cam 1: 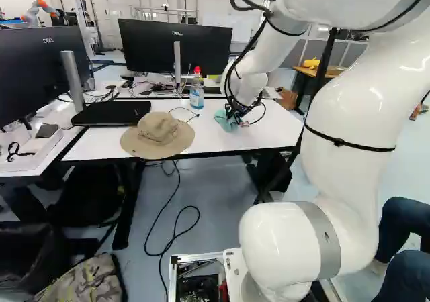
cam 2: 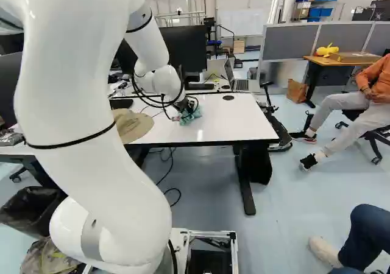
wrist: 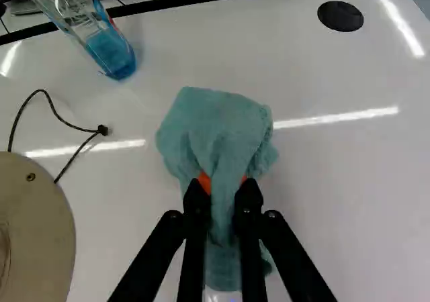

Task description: Clean the table with the green towel

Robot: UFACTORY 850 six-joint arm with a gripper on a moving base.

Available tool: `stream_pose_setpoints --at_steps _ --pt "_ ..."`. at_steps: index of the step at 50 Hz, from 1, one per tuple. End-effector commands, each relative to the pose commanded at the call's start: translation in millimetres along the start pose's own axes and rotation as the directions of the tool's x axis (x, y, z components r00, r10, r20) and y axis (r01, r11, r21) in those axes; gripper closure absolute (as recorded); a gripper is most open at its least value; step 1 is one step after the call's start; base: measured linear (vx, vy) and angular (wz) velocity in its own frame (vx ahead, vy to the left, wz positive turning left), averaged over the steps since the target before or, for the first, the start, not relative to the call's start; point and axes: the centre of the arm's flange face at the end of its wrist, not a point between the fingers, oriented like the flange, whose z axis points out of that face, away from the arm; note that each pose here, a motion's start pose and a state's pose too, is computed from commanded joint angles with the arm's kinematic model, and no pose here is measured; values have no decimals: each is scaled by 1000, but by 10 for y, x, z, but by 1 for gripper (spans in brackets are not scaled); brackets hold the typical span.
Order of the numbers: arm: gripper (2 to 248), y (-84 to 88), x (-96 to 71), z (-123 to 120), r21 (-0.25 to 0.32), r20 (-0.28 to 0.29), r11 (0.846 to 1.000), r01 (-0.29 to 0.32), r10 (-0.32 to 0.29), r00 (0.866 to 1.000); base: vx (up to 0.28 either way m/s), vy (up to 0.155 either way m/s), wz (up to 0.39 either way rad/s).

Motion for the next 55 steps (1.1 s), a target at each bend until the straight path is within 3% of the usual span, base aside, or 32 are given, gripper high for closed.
stream_pose_setpoints --at_steps 18,48,55 --pt "199 0 -9 0 0 10 1000 0 0 1000 0 0 0" --pt "199 0 -105 -6 0 117 1000 0 0 993 0 0 0" --pt "199 0 -107 -6 0 119 1000 0 0 993 0 0 0"
